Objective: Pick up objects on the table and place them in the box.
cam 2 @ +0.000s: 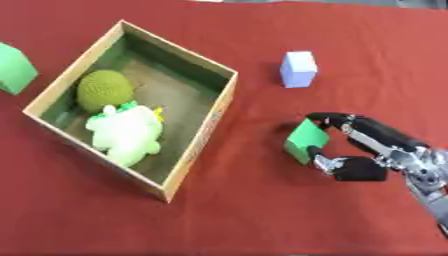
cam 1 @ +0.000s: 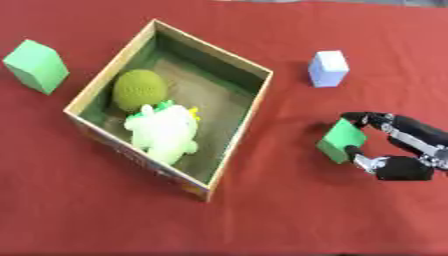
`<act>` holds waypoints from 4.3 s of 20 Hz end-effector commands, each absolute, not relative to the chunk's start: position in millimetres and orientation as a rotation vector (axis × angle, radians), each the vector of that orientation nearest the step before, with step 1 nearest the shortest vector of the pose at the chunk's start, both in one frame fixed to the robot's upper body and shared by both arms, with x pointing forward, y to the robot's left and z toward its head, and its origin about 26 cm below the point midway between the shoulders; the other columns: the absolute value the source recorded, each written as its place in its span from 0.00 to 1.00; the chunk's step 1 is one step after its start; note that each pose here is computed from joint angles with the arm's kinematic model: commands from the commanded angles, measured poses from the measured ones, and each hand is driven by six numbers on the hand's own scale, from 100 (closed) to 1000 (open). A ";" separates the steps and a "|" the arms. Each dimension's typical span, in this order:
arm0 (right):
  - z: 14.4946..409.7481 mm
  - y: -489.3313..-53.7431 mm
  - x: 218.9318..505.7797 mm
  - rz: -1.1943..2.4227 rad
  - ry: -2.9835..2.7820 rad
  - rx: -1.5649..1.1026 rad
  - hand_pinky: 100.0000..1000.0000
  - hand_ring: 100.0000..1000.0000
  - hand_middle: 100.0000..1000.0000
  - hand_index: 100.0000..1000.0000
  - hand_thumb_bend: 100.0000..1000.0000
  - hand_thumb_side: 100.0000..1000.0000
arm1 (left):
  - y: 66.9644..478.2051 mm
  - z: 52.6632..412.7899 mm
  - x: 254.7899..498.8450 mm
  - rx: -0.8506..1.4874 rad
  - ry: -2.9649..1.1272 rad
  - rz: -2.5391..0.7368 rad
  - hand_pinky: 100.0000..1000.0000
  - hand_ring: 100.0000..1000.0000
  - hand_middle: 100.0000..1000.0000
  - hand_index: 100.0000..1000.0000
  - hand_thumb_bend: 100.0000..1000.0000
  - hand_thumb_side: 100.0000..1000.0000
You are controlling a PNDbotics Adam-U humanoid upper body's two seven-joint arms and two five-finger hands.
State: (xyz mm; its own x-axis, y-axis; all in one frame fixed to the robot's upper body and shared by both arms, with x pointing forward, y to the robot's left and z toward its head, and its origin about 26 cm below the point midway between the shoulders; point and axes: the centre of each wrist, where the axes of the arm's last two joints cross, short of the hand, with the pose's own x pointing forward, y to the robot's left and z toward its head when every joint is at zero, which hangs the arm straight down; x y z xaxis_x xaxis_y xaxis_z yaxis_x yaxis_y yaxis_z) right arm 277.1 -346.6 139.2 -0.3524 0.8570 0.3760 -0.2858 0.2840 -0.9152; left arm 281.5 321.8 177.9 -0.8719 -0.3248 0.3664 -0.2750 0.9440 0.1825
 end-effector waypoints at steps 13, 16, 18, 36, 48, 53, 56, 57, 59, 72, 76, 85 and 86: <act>149.9 -351.8 278.9 1.171 -1.508 -0.499 0.95 0.99 0.09 0.56 0.00 0.12 | 321.1 186.2 279.8 0.428 -2.726 -0.185 0.85 0.92 0.78 0.87 0.00 0.69; 155.6 -350.1 277.6 1.138 -1.545 -0.496 0.94 0.98 0.08 0.54 0.00 0.12 | 321.3 186.2 279.8 0.429 -2.725 -0.184 0.85 0.92 0.78 0.87 0.00 0.68; 160.7 -347.6 275.7 1.132 -1.567 -0.484 0.94 0.97 0.07 0.53 0.00 0.13 | 321.4 186.2 279.7 0.430 -2.725 -0.185 0.85 0.92 0.78 0.87 0.00 0.68; 247.4 -333.1 281.9 1.277 -1.945 -0.361 0.89 0.92 0.00 0.46 0.00 0.11 | 322.3 187.4 279.7 0.426 -2.728 -0.191 0.85 0.91 0.78 0.87 0.00 0.68; 335.6 -239.4 302.5 1.474 -2.206 -0.191 0.88 0.88 0.00 0.46 0.00 0.12 | 321.7 194.3 281.8 0.392 -2.765 -0.184 0.84 0.91 0.78 0.88 0.00 0.67; 333.5 -208.5 335.8 1.505 -2.183 -0.198 0.87 0.88 0.01 0.46 0.00 0.11 | 328.3 201.9 281.8 0.440 -2.817 -0.107 0.85 0.92 0.78 0.88 0.00 0.65; 317.8 -194.5 362.1 1.527 -2.136 -0.259 0.87 0.88 0.02 0.47 0.00 0.11 | 330.0 202.2 281.2 0.465 -2.830 -0.090 0.85 0.92 0.78 0.88 0.00 0.65; 311.9 -190.9 369.6 1.536 -2.122 -0.280 0.87 0.88 0.02 0.47 0.00 0.11 | 329.6 201.8 281.2 0.467 -2.831 -0.090 0.85 0.92 0.78 0.88 0.00 0.65; 298.8 -184.8 383.1 1.549 -2.094 -0.314 0.87 0.88 0.03 0.47 0.00 0.11 | 328.1 201.4 281.6 0.464 -2.833 -0.092 0.85 0.92 0.78 0.88 0.00 0.65; 255.1 -176.1 405.0 1.757 -1.994 -0.413 0.92 1.00 0.43 0.80 0.00 0.13 | 325.2 199.0 282.0 0.450 -2.817 -0.109 0.85 0.92 0.78 0.87 0.00 0.66; 262.9 -177.2 398.8 1.831 -2.035 -0.411 1.00 1.00 0.74 1.00 0.00 0.11 | 325.2 198.5 281.9 0.450 -2.814 -0.110 0.85 0.92 0.78 0.88 0.00 0.66; 275.2 -178.9 389.1 1.896 -2.135 -0.458 1.00 1.00 0.79 1.00 0.00 0.03 | 325.2 197.5 281.6 0.450 -2.809 -0.107 0.85 0.92 0.78 0.88 0.00 0.66; 275.3 -178.8 388.8 1.890 -2.134 -0.448 1.00 1.00 0.79 1.00 0.00 0.04 | 325.3 197.4 281.6 0.451 -2.809 -0.106 0.85 0.92 0.78 0.88 0.00 0.66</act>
State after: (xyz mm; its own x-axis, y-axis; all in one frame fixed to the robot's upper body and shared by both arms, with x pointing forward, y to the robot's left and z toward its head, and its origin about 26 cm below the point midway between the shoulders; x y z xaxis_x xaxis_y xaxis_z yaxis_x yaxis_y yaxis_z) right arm 392.1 -173.8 263.1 -0.9208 0.3897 0.0141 0.0282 0.1026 -0.9943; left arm 284.1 325.5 189.8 -0.9001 -0.3147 0.3014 -0.2961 0.9492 0.1067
